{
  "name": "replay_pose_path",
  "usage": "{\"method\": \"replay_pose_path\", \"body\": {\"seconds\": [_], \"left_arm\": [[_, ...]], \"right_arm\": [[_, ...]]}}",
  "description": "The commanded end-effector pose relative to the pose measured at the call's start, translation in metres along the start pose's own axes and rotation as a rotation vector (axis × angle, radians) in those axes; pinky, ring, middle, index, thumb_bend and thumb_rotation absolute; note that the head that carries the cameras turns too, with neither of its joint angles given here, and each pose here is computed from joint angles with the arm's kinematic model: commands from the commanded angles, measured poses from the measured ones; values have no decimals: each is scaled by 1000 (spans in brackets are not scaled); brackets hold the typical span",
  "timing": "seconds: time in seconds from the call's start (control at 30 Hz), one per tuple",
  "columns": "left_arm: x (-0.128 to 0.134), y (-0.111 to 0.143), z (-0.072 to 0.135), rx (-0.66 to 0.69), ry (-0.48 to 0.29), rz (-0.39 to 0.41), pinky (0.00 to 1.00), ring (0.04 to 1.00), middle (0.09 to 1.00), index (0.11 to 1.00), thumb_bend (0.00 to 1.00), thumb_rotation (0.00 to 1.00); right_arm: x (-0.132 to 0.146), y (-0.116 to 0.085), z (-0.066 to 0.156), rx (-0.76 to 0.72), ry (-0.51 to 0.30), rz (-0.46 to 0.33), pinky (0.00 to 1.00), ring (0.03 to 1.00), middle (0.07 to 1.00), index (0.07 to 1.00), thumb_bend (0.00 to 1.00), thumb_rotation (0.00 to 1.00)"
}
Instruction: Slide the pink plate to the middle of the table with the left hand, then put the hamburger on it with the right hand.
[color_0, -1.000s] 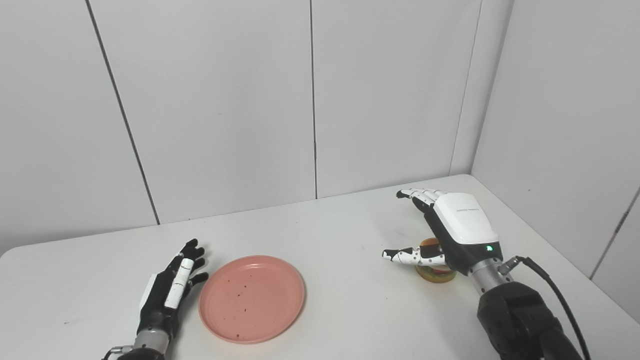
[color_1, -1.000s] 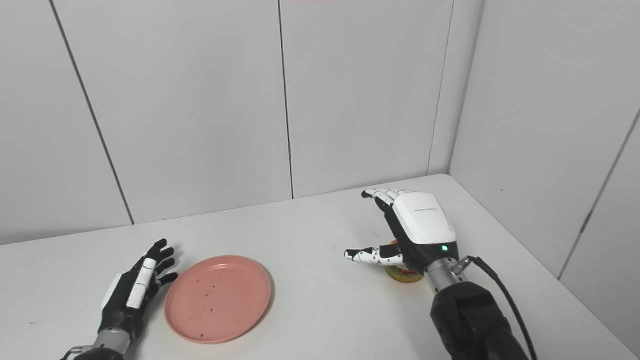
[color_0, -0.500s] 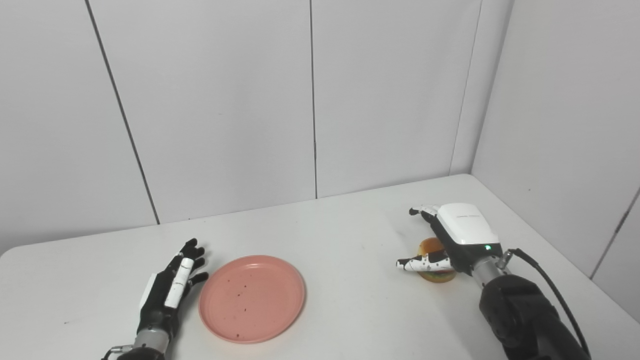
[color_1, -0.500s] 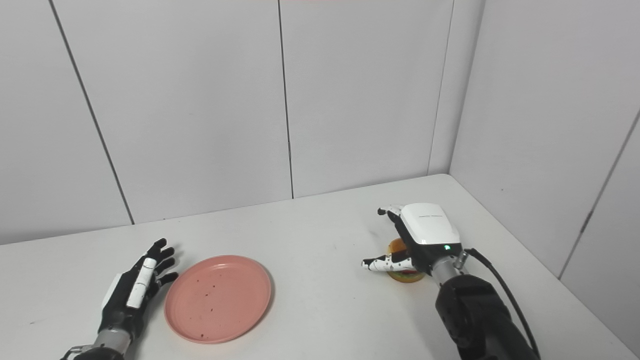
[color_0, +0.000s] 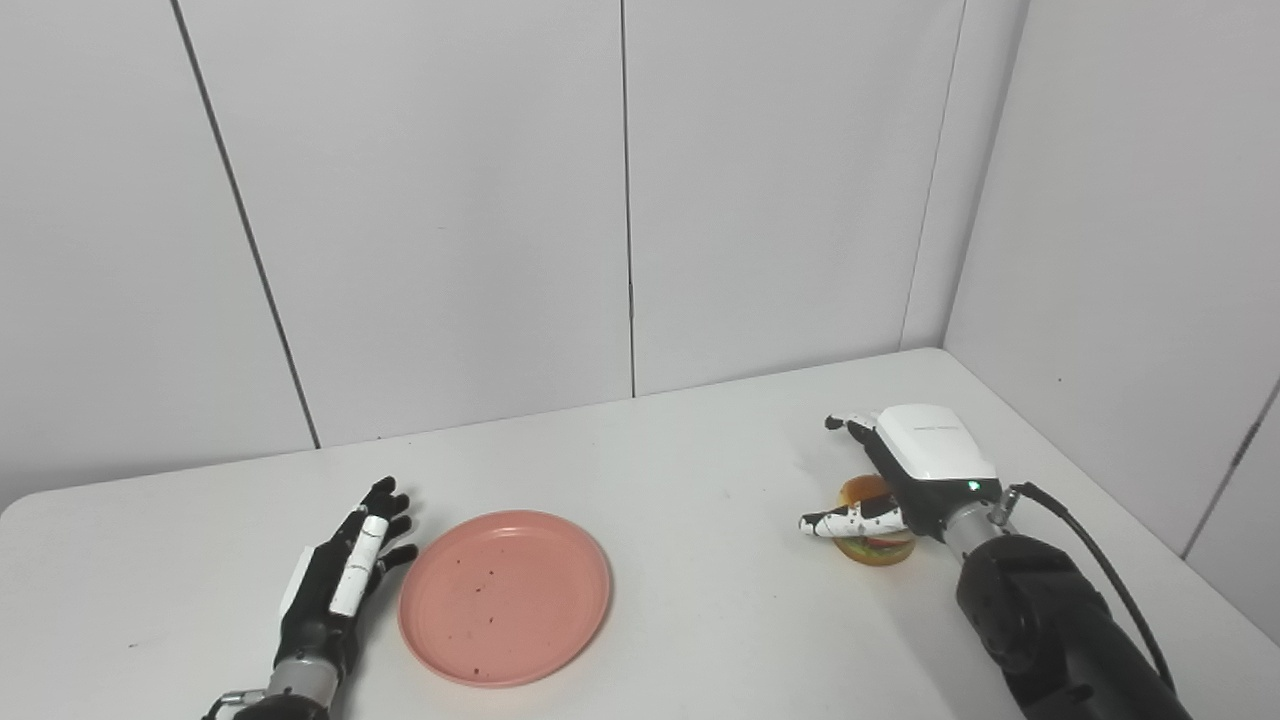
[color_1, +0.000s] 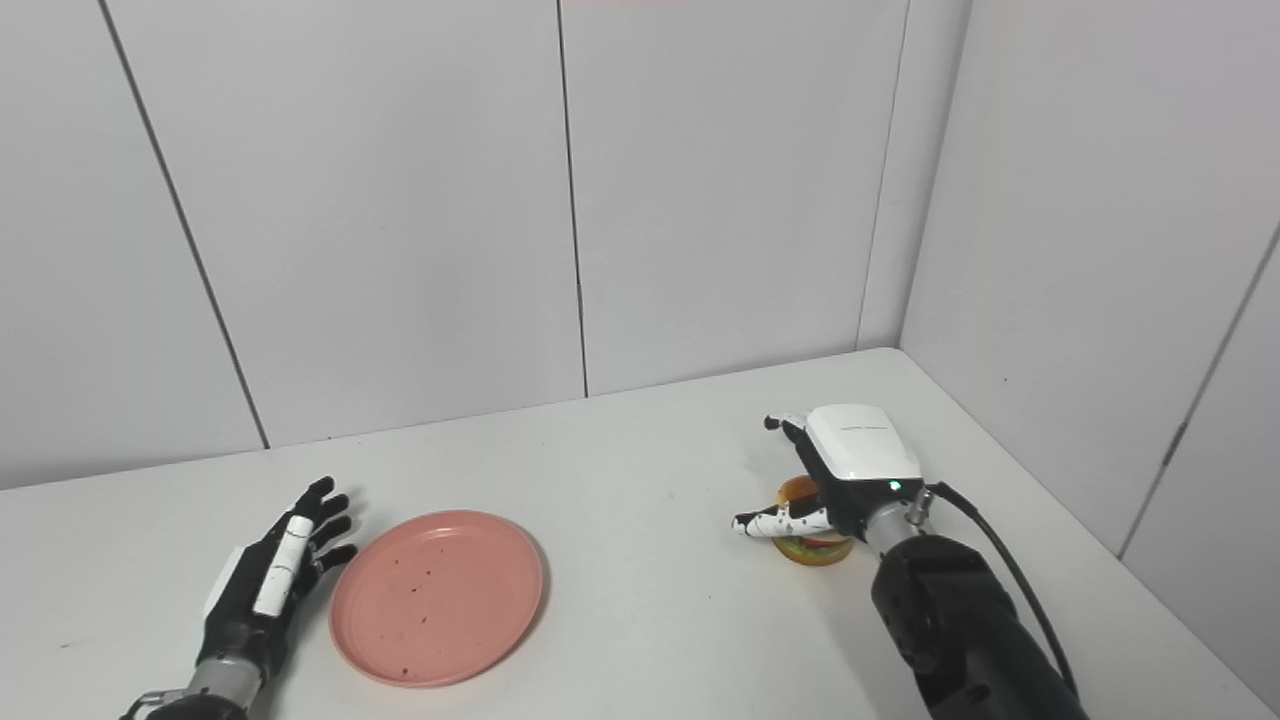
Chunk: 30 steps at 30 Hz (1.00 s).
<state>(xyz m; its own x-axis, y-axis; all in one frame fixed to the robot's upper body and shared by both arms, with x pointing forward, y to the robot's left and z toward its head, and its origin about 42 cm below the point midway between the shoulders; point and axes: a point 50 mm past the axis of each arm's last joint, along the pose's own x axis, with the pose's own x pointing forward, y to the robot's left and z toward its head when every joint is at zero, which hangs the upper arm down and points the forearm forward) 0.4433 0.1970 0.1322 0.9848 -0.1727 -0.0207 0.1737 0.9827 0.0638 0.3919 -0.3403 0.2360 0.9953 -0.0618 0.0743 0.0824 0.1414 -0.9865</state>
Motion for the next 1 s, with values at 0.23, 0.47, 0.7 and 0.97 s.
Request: {"method": "replay_pose_path", "body": {"seconds": [0.23,0.47,0.7,0.97], "left_arm": [[4,5,11,19,-24,-6,917,885,894,874,849,871],[3,6,12,15,-22,-16,924,884,899,883,854,869],[3,5,12,17,-22,-20,925,884,895,883,866,871],[3,5,13,17,-17,-19,926,884,896,884,870,875]], "right_arm": [[15,-19,-8,0,2,-74,812,827,825,794,834,608],[16,-11,-14,68,31,-41,813,828,822,797,825,588],[16,-6,-18,89,43,-20,831,851,835,807,818,653],[16,-1,-18,88,47,1,832,864,846,811,859,737]]}}
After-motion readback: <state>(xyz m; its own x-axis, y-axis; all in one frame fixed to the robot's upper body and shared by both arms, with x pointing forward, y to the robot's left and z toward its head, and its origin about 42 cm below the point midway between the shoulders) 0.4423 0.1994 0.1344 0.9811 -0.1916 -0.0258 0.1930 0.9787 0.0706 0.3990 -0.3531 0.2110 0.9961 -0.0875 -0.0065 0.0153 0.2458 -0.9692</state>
